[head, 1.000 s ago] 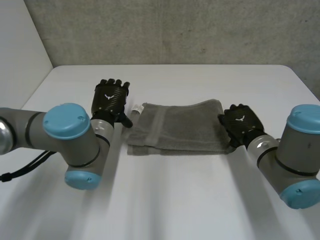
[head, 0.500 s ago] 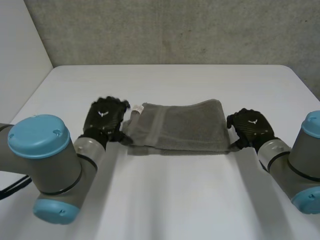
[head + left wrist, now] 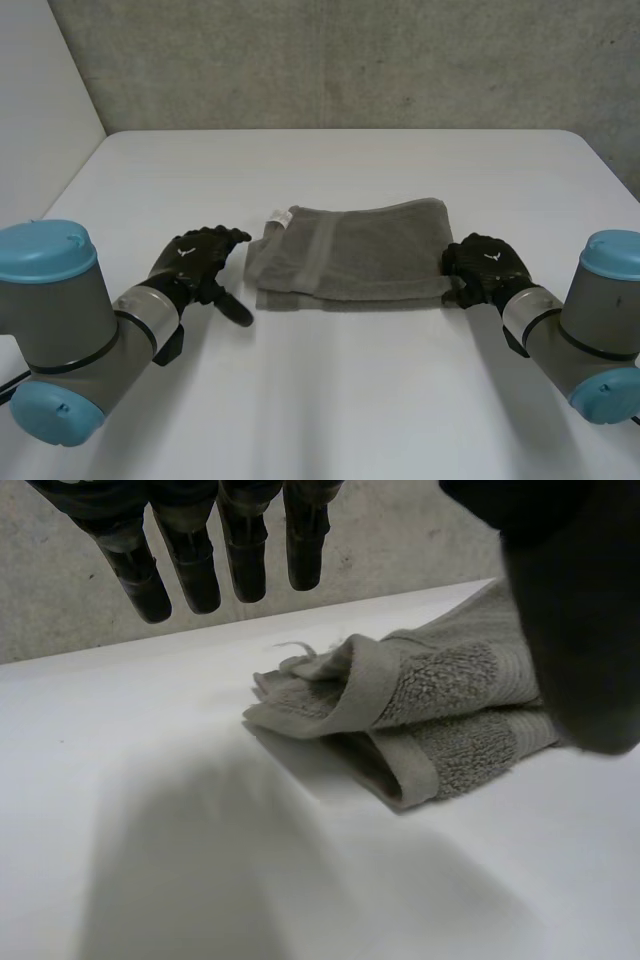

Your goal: Fold the towel.

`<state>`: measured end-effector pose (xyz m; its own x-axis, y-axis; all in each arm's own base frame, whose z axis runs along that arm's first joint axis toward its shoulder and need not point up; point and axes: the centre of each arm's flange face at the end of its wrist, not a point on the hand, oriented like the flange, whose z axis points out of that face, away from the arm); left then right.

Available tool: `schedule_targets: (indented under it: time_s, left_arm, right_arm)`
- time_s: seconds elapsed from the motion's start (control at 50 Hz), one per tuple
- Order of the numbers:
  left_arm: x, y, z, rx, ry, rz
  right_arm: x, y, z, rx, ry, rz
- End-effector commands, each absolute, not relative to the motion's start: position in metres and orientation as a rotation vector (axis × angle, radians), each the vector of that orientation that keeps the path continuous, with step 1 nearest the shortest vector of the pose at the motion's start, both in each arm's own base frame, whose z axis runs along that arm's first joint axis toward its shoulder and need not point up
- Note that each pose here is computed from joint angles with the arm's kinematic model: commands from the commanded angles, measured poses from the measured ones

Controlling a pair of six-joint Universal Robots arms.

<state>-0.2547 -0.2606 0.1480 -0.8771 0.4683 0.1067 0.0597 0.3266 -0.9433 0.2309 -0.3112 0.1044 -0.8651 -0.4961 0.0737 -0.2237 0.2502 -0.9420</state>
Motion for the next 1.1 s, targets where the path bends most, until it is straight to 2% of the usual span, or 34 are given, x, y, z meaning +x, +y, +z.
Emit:
schedule_targets:
  time_s: [0.02, 0.14, 0.26, 0.36, 0.44, 0.5, 0.54, 0.64, 0.78, 1.1]
  left_arm:
    - [-0.256, -0.259, 0.149, -0.474, -2.233, 1.569]
    - [-0.255, -0.258, 0.15, -0.472, -2.231, 1.573]
    - [-0.253, -0.258, 0.159, -0.459, -2.207, 1.605]
    - [-0.254, -0.255, 0.168, -0.462, -2.181, 1.63]
    - [-0.255, -0.254, 0.17, -0.466, -2.17, 1.634]
    - [-0.256, -0.254, 0.17, -0.467, -2.167, 1.635]
    - [-0.255, -0.254, 0.169, -0.466, -2.17, 1.634]
    - [-0.255, -0.254, 0.169, -0.466, -2.17, 1.634]
    - [-0.257, -0.253, 0.17, -0.472, -2.163, 1.634]
    - [-0.259, -0.255, 0.172, -0.476, -2.137, 1.661]
  right_arm:
    - [0.214, -0.318, 0.113, -0.616, 2.316, -1.707]
    - [0.191, -0.327, 0.119, -0.59, 2.333, -1.749]
    - [0.184, -0.331, 0.123, -0.621, 2.332, -1.775]
    - [0.166, -0.347, 0.151, -0.68, 2.307, -1.934]
    - [0.177, -0.344, 0.165, -0.867, 2.198, -1.999]
    - [0.225, -0.317, 0.173, -1.059, 1.995, -1.953]
    - [0.24, -0.308, 0.176, -1.102, 1.937, -1.941]
    - [0.275, -0.286, 0.178, -1.2, 1.809, -1.903]
    - [0.319, -0.257, 0.162, -1.341, 1.687, -1.823]
    - [0.356, -0.235, 0.152, -1.406, 1.598, -1.785]
